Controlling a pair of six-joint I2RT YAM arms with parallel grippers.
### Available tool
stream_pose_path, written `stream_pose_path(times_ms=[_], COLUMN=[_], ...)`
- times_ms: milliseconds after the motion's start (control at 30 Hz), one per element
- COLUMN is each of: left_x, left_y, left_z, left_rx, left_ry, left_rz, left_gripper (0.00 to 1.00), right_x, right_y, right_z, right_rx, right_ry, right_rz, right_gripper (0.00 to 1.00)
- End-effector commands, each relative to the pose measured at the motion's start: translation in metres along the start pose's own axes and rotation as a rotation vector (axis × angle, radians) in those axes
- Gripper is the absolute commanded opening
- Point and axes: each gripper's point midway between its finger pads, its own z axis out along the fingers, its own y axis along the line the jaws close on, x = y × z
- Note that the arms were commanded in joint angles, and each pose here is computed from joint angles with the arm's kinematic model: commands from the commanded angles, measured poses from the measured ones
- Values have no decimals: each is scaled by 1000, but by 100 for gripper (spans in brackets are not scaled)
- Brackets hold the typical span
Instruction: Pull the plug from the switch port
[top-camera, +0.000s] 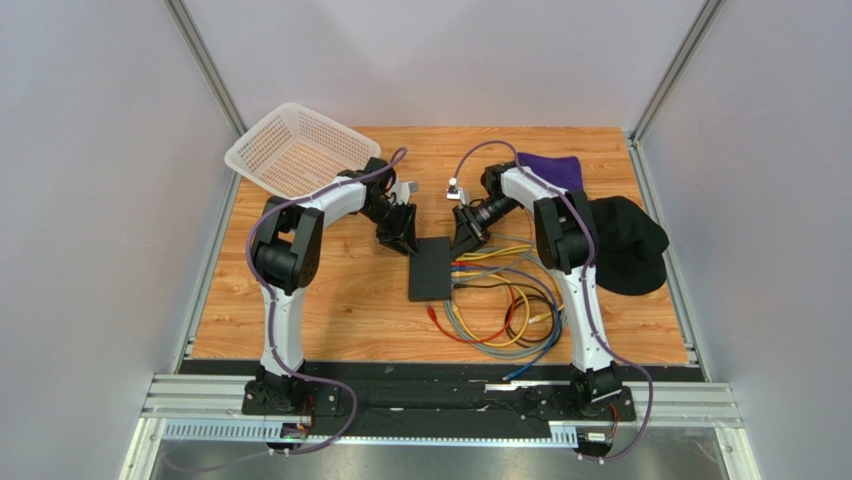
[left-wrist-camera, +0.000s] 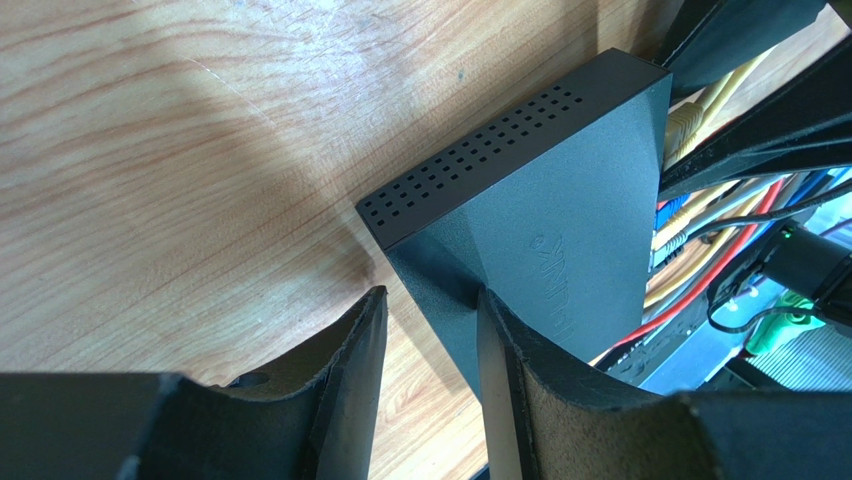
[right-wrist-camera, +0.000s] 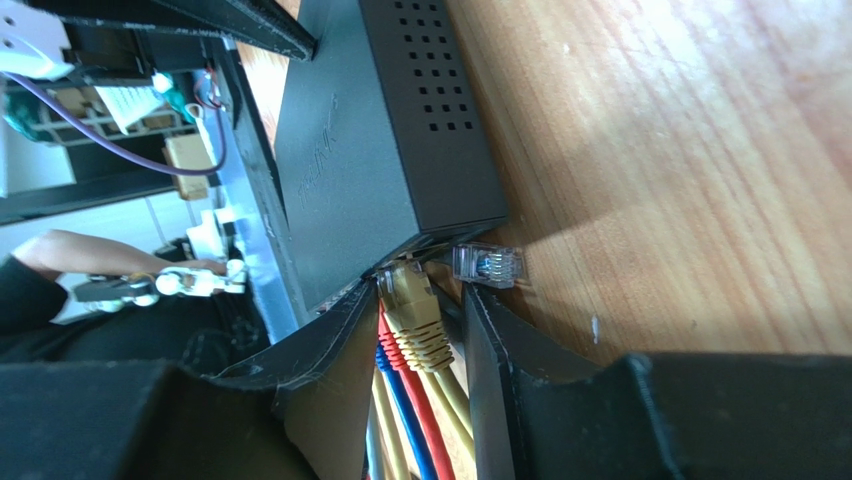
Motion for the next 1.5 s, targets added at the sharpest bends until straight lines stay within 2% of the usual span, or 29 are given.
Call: stream_pose_path(times_ms=[0,367,567,867,1000,1467], left_x=[26,27,27,27,27,27], left_y=[31,31,30,29,29,28], left_z=[16,16,17,17,17,18], left_rx=[-155,-159,-160,-160,-161,-168], left_ry=[84,86,86,86,87,89], left_rz=[12,18,21,31,32,41], left_gripper=[46,46,46,46,46,46], right_x=[-18,-25,-25,-25,-21,-11], right_y=[-2,-2,-4,-6,-6,-11], right_z=[-2,-3,-2,1,1,-8], right_rx=[-20,-28,-29,-34,-40,-79], right_ry=[-54,-81,-80,-80,-70,-80], right_rz=[1,7,13,26,23,63], right_gripper=[40,41,38,17,0,0])
